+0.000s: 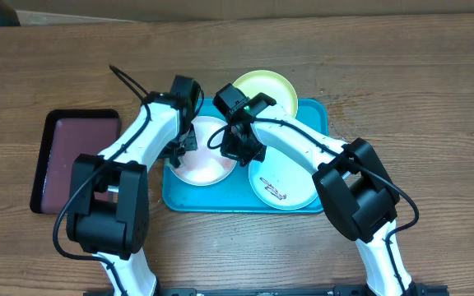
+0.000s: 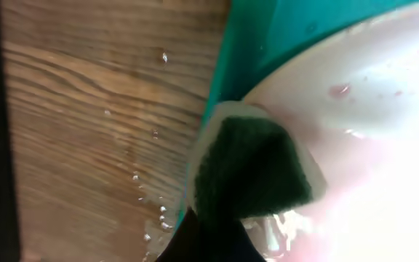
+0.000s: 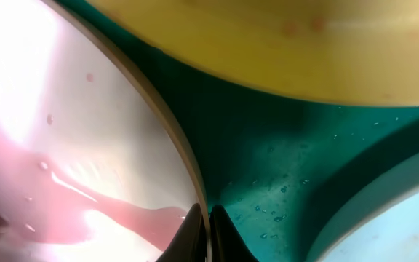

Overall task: Clean dirty plates on tray and stack at the side
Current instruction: 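Keep rubbing the sponge around the white plate with the left gripper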

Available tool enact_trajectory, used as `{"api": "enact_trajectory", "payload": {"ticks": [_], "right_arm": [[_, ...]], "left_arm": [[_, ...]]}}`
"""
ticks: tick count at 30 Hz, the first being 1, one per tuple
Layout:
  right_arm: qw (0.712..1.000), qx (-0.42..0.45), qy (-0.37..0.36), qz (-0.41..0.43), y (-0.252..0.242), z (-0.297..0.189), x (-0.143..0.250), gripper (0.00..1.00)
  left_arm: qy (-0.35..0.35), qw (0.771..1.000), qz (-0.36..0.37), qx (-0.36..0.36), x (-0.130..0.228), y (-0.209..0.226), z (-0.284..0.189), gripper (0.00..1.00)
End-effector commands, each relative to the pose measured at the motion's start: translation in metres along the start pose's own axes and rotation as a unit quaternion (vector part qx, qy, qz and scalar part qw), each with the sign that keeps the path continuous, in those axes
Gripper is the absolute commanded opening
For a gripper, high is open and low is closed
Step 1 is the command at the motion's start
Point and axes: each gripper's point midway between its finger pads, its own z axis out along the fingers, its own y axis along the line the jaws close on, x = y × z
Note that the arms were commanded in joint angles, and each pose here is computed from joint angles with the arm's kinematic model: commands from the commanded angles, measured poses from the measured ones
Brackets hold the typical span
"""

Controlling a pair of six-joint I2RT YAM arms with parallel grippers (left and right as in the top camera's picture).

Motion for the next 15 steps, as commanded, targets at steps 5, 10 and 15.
{"api": "enact_trajectory", "payload": {"ticks": [5, 10, 15], "right_arm": [[1.000, 0.006, -0.023, 0.004, -0.003, -0.012, -0.008, 0.04], [1.000, 0.006, -0.023, 0.004, -0.003, -0.012, -0.008, 0.04], [1.000, 0.006, -0.022, 0.004, -0.003, -0.012, -0.008, 0.04]], "left_arm": [[-0.013, 0.980, 0.059, 0.191, -0.031, -0.061, -0.050, 0.04], [0.005, 0.965, 0.059, 0.255, -0.025, -0.085, -0.052, 0.04], [0.028, 0.966, 0.049, 0.251, -0.020, -0.089, -0.036, 0.05]]}}
